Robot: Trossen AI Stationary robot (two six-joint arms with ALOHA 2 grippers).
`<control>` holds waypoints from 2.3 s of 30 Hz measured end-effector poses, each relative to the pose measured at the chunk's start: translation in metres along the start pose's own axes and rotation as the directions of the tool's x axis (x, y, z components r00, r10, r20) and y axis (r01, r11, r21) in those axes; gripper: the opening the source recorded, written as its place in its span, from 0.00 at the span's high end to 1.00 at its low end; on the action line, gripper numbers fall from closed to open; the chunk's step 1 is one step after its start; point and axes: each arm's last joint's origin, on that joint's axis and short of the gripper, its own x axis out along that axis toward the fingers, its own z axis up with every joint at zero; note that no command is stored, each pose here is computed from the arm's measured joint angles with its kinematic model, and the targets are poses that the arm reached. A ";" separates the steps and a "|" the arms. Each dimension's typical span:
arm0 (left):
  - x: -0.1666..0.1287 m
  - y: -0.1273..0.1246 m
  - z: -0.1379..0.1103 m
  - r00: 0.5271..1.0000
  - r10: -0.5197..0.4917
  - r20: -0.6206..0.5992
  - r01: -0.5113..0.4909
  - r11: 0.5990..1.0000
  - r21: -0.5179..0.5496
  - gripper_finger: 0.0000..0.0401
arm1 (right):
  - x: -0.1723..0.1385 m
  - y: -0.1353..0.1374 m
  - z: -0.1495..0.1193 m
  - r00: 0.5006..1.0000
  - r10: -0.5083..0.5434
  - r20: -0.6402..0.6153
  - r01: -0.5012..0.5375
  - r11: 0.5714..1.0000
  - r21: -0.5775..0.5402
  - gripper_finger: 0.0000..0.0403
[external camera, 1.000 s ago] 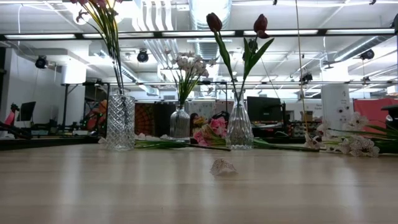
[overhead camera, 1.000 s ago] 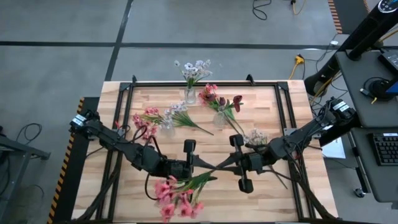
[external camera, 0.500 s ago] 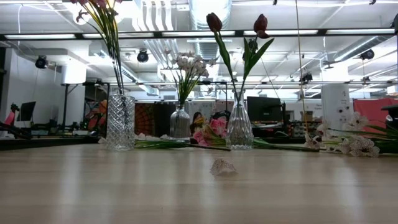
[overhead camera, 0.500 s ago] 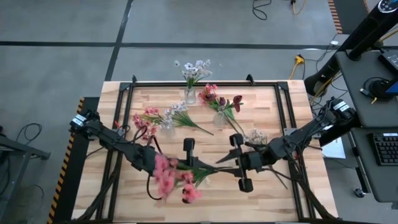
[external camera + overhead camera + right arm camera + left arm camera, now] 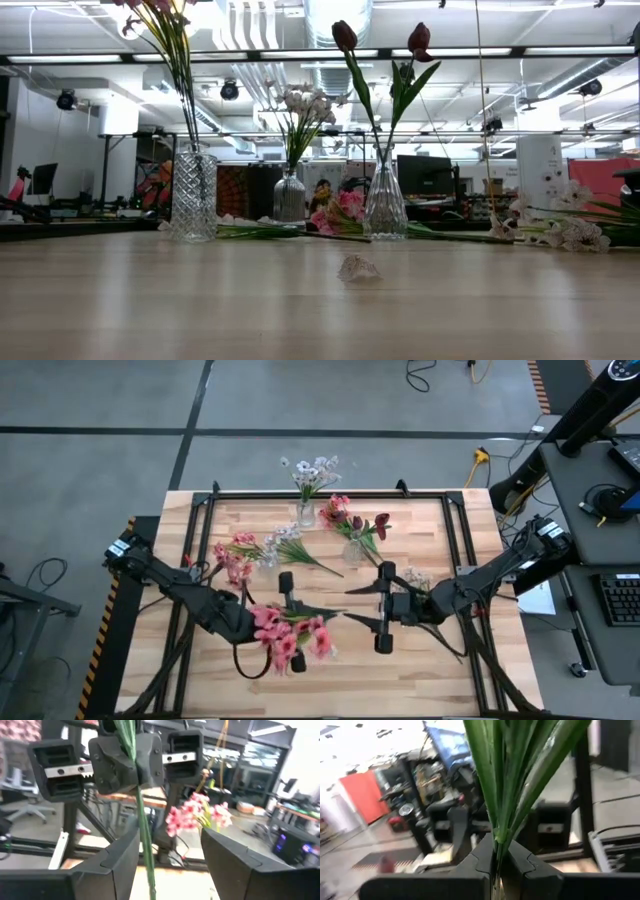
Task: Sort flowers into vase by color
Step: Put the left pink flower into the bottom left transparent vase
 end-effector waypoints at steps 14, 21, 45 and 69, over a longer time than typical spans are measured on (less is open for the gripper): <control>-0.033 0.043 -0.011 0.942 0.252 -0.223 -0.247 0.968 0.052 1.00 | 0.003 -0.001 0.008 0.991 -0.006 -0.135 0.003 1.000 -0.016 0.43; -0.046 0.067 -0.031 0.917 0.292 -0.273 -0.300 0.954 0.014 1.00 | -0.002 -0.005 0.012 0.990 -0.006 -0.142 0.002 1.000 -0.026 0.42; -0.052 0.095 -0.073 0.852 0.397 -0.343 -0.358 0.918 0.172 1.00 | -0.002 -0.006 0.011 0.988 -0.006 -0.152 0.001 0.999 -0.035 0.42; -0.066 0.103 -0.077 0.825 0.403 -0.397 -0.398 0.912 0.099 1.00 | -0.001 -0.008 0.005 0.982 -0.014 -0.188 0.008 0.999 -0.033 0.42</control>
